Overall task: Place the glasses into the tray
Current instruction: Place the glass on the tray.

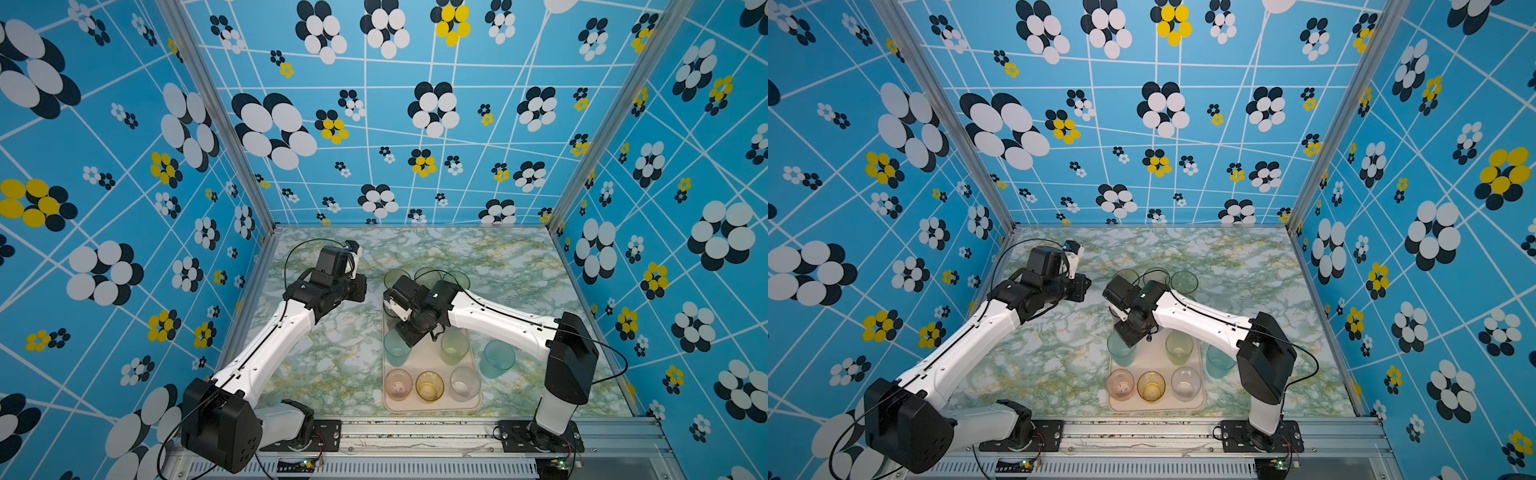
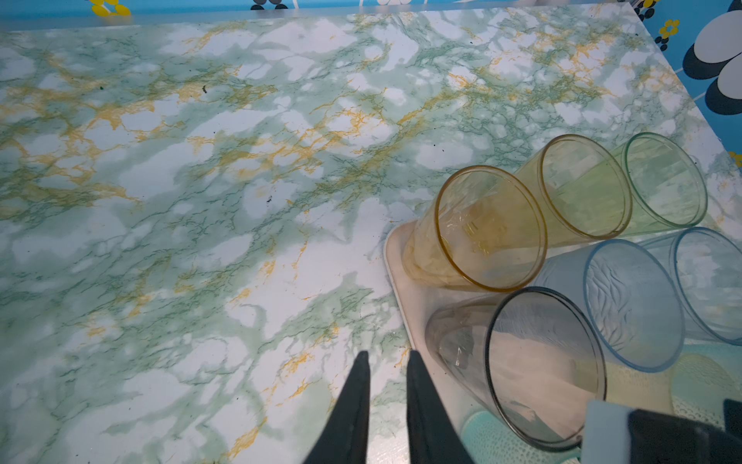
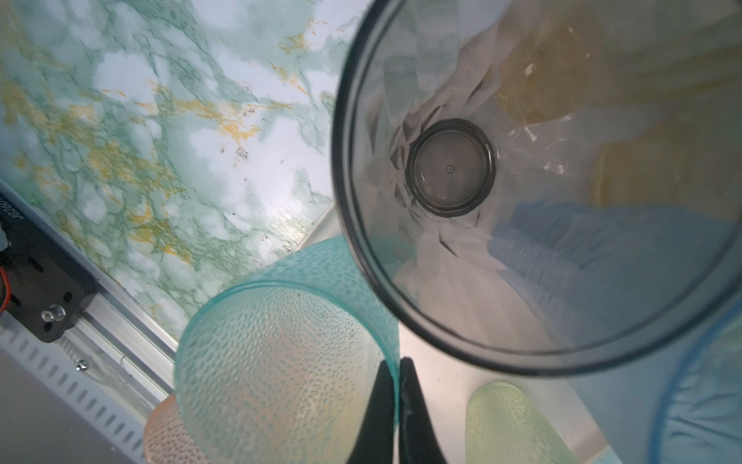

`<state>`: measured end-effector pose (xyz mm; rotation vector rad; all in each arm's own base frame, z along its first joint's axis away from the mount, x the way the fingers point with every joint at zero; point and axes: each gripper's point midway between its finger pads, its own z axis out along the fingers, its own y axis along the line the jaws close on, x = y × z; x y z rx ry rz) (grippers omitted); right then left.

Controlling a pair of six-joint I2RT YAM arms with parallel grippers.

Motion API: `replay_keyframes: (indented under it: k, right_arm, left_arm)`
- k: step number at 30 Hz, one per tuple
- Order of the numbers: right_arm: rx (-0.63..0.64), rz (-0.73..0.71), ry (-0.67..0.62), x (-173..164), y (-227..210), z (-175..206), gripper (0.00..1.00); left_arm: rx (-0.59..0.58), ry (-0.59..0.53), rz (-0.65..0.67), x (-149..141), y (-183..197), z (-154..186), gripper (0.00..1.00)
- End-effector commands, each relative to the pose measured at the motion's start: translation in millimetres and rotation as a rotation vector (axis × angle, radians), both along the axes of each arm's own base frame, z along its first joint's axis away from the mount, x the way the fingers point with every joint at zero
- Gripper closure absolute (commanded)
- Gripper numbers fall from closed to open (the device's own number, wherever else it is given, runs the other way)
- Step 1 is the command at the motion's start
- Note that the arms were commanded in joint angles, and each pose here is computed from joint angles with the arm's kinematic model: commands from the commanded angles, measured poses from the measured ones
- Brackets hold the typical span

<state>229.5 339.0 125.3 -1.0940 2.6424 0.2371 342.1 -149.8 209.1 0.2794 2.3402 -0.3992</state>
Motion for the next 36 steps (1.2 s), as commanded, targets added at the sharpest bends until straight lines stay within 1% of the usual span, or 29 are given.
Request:
replay_keyframes:
  k: [1, 8, 20, 36]
  right_arm:
    - [-0.023, 0.014, 0.004, -2, 1, -1, 0.95]
    - [-0.025, 0.014, 0.005, -2, 0, 1, 0.9]
    - [-0.018, 0.011, -0.006, -1, -1, 7, 0.84]
    - [0.005, -0.003, -0.035, -2, -7, 21, 0.8]
  left_arm:
    - [0.01, 0.012, -0.003, -3, 4, -4, 0.8]
    - [0.006, 0.008, -0.003, -4, 5, -3, 0.8]
    - [0.006, 0.006, 0.002, -4, 7, -3, 0.8]
    - [0.009, 0.002, 0.007, -6, 9, -4, 0.8]
